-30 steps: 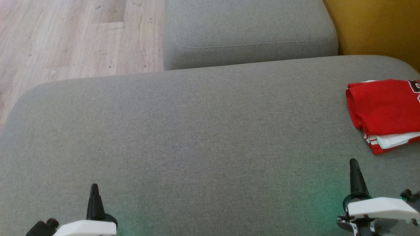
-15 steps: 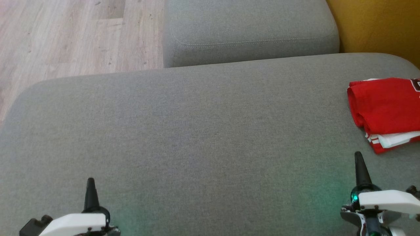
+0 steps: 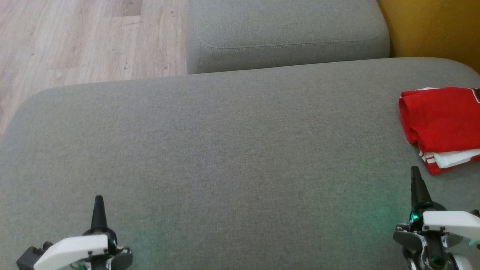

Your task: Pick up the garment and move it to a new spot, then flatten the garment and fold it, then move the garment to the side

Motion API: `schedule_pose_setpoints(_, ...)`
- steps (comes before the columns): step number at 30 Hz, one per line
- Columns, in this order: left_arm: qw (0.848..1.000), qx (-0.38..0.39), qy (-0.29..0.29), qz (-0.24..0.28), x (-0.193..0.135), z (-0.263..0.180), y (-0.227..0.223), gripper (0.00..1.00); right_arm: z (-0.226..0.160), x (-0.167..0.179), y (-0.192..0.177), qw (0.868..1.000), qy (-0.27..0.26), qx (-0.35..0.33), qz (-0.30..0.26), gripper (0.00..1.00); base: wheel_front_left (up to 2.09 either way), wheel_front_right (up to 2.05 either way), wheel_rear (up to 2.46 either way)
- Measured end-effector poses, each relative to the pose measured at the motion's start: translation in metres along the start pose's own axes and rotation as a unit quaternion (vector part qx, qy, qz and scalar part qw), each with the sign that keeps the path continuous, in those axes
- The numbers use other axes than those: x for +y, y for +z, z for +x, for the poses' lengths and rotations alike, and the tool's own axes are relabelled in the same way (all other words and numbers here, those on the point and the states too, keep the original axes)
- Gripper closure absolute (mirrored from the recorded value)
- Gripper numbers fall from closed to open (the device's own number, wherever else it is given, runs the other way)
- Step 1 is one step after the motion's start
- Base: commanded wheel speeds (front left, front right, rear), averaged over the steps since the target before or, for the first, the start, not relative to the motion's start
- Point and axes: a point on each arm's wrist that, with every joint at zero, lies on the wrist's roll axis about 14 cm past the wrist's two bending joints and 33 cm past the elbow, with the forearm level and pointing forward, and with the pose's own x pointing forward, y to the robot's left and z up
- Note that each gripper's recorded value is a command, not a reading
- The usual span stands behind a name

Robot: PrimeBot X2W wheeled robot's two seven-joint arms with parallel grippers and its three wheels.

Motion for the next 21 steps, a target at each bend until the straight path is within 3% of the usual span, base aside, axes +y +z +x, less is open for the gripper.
schedule_pose_setpoints(21, 0.994, -0.006, -0.036, -0.106, -0.017, 0.014, 0.012, 1.00, 0.011, 0.011, 0.009, 0.994, 0.018, -0.005, 0.112, 1.00, 0.00, 0.00, 0.00)
